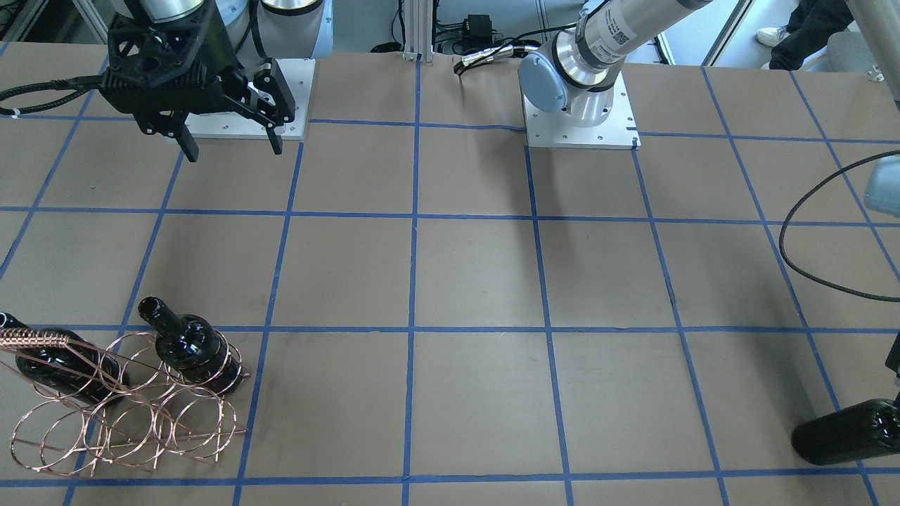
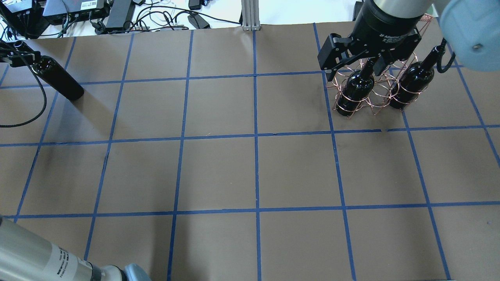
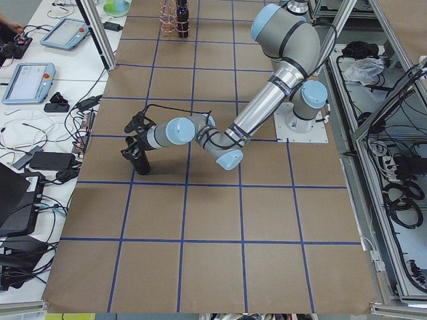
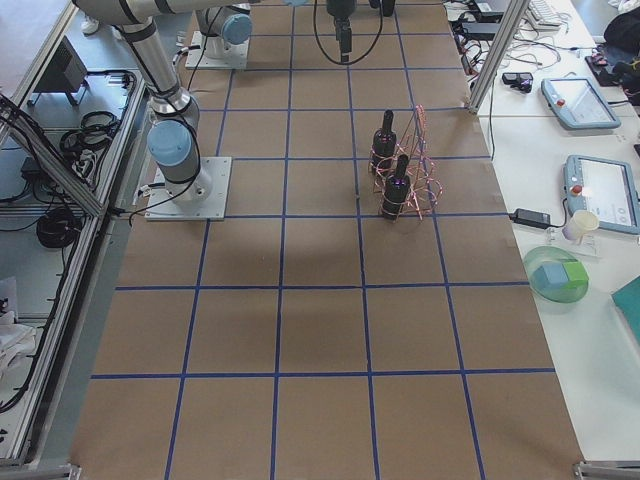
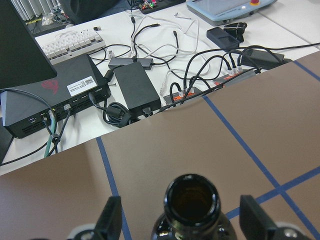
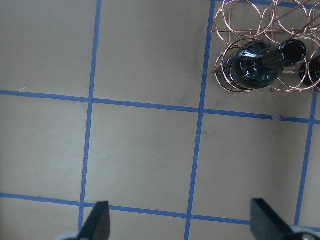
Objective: Place wine into wine basket
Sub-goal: 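Grasp the dark wine bottle by its neck with the left gripper, then carry the dark bottle with the left gripper toward the table center, then lower the dark bottle upright onto the table with the left gripper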
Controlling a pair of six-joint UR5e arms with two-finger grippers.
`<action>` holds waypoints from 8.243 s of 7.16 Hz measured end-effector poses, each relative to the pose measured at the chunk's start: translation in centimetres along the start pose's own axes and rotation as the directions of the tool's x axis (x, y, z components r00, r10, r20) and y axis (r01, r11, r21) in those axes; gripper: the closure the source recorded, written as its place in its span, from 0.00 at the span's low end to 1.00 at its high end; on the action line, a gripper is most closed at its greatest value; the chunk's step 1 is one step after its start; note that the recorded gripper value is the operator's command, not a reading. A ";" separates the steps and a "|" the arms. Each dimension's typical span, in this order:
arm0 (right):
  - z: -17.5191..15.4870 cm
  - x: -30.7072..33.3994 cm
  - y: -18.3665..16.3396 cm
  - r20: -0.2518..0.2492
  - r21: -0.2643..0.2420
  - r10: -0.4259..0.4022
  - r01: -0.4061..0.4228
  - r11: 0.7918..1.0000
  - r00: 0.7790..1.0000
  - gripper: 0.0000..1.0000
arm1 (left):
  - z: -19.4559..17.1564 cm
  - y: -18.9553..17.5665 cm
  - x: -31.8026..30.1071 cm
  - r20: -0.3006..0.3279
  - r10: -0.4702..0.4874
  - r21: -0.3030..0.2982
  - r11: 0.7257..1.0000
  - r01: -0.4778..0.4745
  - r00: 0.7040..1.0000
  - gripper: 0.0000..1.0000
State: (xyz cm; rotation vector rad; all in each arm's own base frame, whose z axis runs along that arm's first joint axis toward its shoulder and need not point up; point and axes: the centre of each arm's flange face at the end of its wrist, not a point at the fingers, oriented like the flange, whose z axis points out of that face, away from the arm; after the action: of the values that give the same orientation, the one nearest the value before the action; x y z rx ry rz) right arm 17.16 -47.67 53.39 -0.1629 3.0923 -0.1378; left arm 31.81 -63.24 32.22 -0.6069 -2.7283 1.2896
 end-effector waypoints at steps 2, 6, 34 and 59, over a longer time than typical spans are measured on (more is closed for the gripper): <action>0.0 0.0 0.0 -0.003 -0.001 -0.001 0.001 1.000 1.000 0.00 | 0.3 0.3 0.0 -0.005 -0.005 0.000 1.000 0.005 1.000 0.35; 0.4 0.1 0.1 -0.007 -0.008 -0.002 0.002 1.000 1.000 0.00 | 0.5 0.3 0.2 -0.022 -0.001 0.018 1.000 0.002 1.000 0.51; 0.4 -0.1 1.1 0.000 -0.018 -0.001 0.001 1.000 1.000 0.00 | -2.8 -9.2 37.8 -0.636 0.264 -0.029 0.931 -0.364 0.725 1.00; 1.5 0.1 0.9 -0.014 -0.033 -0.004 0.004 0.999 1.000 0.00 | 0.6 -8.6 39.4 -0.698 0.311 0.027 0.912 -0.410 0.645 0.70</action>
State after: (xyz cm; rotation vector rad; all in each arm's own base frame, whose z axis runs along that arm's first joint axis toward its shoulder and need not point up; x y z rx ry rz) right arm 17.02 -46.94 51.82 -0.1697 3.1100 -0.0892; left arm -7.39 -53.78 34.01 -1.3869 -2.1072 0.6849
